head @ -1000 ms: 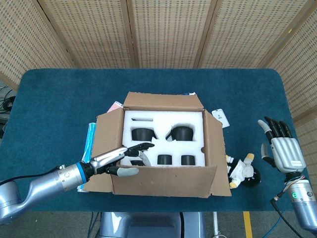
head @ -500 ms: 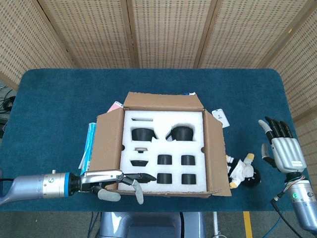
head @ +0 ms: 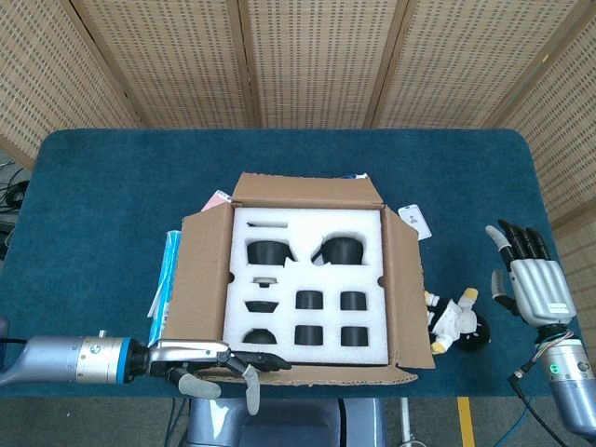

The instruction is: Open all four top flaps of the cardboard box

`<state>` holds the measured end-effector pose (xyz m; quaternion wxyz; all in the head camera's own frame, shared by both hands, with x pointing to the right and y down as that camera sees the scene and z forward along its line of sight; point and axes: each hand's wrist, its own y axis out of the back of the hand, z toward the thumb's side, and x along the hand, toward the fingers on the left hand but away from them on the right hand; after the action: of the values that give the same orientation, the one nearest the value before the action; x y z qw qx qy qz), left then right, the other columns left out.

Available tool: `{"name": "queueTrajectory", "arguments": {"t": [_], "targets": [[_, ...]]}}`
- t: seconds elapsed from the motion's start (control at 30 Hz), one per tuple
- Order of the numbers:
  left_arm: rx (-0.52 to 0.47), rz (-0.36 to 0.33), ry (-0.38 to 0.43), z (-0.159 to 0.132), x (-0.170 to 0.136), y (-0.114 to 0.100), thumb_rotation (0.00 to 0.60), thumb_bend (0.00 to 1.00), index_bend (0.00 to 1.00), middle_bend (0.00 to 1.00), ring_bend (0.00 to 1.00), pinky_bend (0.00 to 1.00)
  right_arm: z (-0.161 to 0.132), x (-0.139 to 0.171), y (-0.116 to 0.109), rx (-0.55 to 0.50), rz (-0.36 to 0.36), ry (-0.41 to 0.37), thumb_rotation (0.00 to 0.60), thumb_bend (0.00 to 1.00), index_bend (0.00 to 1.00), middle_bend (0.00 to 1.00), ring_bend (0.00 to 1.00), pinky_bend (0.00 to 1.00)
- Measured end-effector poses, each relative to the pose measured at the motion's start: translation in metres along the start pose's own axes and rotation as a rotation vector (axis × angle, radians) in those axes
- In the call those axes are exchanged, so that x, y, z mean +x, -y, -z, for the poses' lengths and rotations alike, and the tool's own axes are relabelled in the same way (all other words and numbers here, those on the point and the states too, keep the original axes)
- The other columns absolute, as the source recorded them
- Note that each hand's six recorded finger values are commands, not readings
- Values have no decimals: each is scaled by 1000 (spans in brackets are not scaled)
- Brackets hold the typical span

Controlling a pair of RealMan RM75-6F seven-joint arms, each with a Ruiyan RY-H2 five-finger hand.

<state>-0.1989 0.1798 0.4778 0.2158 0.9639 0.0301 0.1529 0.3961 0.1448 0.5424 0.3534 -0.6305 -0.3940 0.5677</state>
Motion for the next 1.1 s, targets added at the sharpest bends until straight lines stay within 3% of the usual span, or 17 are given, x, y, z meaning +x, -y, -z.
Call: {"name": "queueTrajectory", "arguments": {"t": [0.3, 0.5, 0.8, 1.1], "targets": [[-21, 80, 5, -1, -4, 15, 124, 117, 360, 0, 0, 0, 1, 1, -1, 0, 2, 4, 600, 723, 64, 27, 0, 0], [31, 48, 7, -2, -5, 12, 123, 117, 360, 0, 0, 0, 1, 1, -1, -1, 1, 5, 600, 723, 64, 27, 0, 0], [211, -108, -21, -1, -14, -12, 119, 146, 360, 0, 0, 0, 2, 0, 1, -3, -2, 6, 600, 723, 64, 27, 0, 0], [497, -346, -128, 10, -37, -41, 116, 202, 358, 0, 0, 0, 4, -2, 2, -4, -1, 9, 600, 722, 63, 27, 0, 0]]}}
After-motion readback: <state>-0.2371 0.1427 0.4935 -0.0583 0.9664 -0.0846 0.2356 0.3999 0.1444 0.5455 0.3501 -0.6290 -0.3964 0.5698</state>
